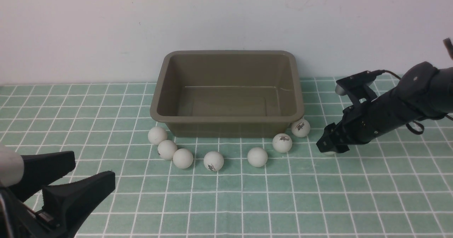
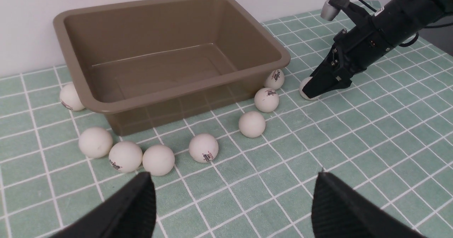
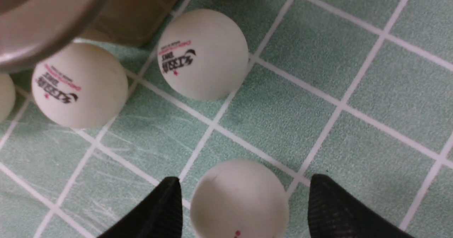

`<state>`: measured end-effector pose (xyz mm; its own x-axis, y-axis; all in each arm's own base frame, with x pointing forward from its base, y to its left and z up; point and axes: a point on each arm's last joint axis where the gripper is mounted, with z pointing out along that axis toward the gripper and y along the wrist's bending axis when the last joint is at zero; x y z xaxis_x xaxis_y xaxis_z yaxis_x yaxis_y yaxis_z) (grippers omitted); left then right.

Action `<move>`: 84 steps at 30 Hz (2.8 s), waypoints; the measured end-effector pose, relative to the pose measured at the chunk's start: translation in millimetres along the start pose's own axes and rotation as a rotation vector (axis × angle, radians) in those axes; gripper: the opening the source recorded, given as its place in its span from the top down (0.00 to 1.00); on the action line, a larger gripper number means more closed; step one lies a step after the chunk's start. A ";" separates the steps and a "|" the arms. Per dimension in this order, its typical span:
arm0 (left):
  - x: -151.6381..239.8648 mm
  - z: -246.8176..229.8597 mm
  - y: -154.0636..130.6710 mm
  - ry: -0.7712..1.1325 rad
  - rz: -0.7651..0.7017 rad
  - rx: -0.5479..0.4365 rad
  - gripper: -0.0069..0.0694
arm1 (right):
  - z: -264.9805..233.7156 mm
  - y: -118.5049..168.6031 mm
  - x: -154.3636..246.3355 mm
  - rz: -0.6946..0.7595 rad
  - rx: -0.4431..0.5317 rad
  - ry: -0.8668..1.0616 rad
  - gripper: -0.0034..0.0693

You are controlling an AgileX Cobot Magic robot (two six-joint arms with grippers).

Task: Put the table tennis balls in the box on the green coffee tablecloth.
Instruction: 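Reach for and grasp a ping pong ball on the table, then release the ping pong ball into the bin and lift the gripper away, then reach for and grasp a ping pong ball on the table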

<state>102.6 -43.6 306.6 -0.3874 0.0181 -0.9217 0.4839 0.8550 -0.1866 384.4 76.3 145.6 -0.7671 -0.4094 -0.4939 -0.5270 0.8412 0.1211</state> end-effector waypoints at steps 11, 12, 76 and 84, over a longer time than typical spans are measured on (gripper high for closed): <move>0.0 0.0 0.0 0.000 0.000 0.000 0.21 | -44.0 9.8 -38.9 -0.038 -0.049 -0.127 0.47; 0.0 0.0 0.0 0.000 0.000 0.000 0.21 | -57.0 13.8 -53.7 -0.046 -0.087 -0.173 0.47; 3.1 -0.2 -3.7 0.035 0.006 0.040 0.21 | -43.2 7.9 -30.5 -0.470 -0.071 -0.188 0.29; 4.7 -0.3 -5.7 0.053 0.003 0.063 0.21 | -29.9 19.2 -37.0 -0.472 0.005 -0.216 0.29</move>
<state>97.7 -48.3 303.4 -0.4258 0.0492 -0.9035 0.5328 0.8206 -0.2065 391.7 97.1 191.9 -0.3528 -0.6628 -0.6605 -0.7952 0.5844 -0.1618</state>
